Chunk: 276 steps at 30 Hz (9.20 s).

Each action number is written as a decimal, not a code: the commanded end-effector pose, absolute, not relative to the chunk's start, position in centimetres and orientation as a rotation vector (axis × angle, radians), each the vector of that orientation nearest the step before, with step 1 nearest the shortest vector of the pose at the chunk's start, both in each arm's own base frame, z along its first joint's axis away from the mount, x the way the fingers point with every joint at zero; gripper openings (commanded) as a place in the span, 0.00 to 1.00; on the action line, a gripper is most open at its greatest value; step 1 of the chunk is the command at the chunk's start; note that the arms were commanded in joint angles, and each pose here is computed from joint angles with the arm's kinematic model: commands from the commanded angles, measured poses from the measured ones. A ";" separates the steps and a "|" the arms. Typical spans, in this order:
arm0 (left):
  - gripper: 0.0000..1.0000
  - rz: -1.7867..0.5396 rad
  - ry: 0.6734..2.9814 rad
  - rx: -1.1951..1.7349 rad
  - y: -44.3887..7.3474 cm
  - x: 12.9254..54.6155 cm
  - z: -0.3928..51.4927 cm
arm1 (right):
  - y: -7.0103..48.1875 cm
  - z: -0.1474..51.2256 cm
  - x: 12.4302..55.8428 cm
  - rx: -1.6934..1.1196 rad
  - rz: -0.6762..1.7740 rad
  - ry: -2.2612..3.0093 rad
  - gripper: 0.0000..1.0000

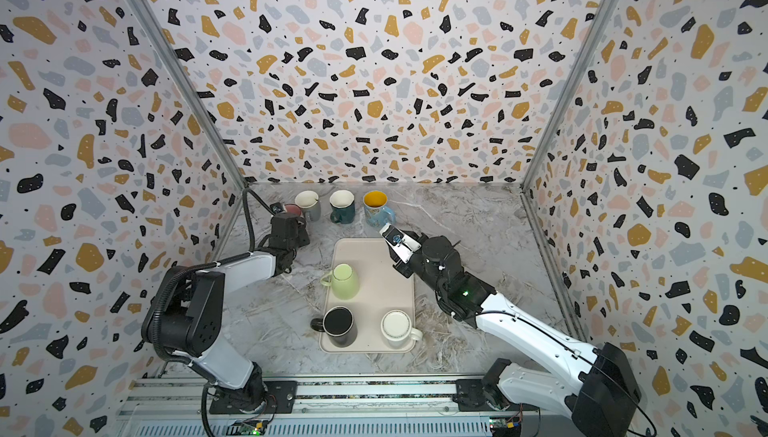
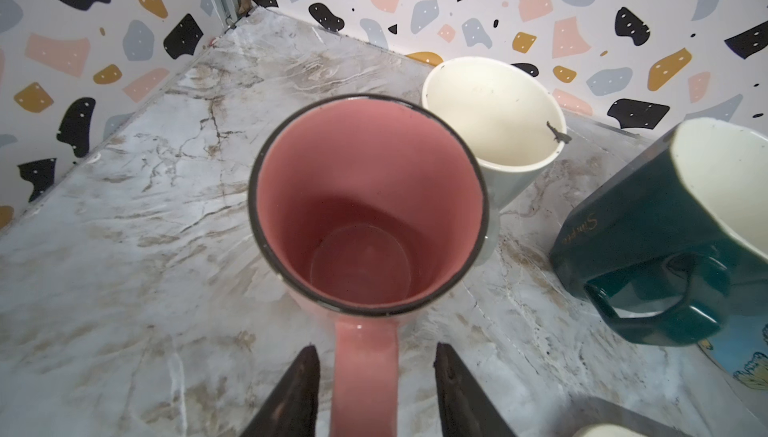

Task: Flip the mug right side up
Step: 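Lower the pink mug beside the grey mug and open the left gripper, then withdraw the left gripper and move it toward the light green mug, then position the left gripper around the light green mug's handle on the tray, then close the left gripper on the green mug's handle and lift it, then rotate the green mug upright with the left gripper while the right approaches, then grasp the green mug's handle with the right gripper while the left holds it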

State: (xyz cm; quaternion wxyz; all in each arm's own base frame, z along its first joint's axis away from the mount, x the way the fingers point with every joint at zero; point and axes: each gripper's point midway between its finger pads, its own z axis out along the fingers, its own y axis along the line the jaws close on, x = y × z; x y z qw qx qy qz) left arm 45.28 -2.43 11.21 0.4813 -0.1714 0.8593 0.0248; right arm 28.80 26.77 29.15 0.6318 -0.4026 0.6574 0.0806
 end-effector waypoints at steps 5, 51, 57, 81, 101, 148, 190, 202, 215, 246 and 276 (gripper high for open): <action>0.54 0.017 1.998 -0.443 -2.1 45.3 15.3 | 26.7 29.3 28.8 -0.901 0.201 1.503 0.38; 0.59 -1.587 1.481 -1.669 -8.0 29.2 17.9 | 28.3 29.7 28.5 -0.840 0.546 1.599 0.52; 0.58 -1.577 1.595 -1.676 -9.4 30.3 16.5 | 28.2 29.2 29.0 -0.833 0.538 1.616 0.52; 0.58 -1.461 1.804 -1.753 -12.8 29.6 11.5 | 28.6 26.7 30.0 -0.823 0.565 1.680 0.52; 0.54 -1.534 1.786 -1.736 -14.5 32.6 10.5 | 28.2 25.7 31.4 -0.791 0.550 1.725 0.52; 0.32 -1.664 1.858 -1.741 -18.5 33.9 6.7 | 27.1 24.5 32.5 -0.766 0.476 1.784 0.52; 0.00 -0.792 1.998 -0.142 -20.5 42.4 23.6 | 23.8 26.7 33.9 -0.671 0.420 1.854 0.48; 0.00 -0.448 1.754 0.395 -24.3 38.5 26.6 | 24.8 29.2 34.6 -0.657 0.468 1.891 0.48; 0.00 -0.531 1.166 0.611 -25.6 30.0 33.2 | 28.9 30.3 32.9 -0.708 0.792 1.952 0.46; 0.00 -0.440 1.185 0.739 -29.1 29.9 31.6 | 34.6 31.6 28.4 -0.835 1.106 1.850 0.47; 0.00 -0.444 1.127 0.628 -28.0 29.6 34.3 | 35.8 27.4 29.8 -0.737 1.118 2.003 0.30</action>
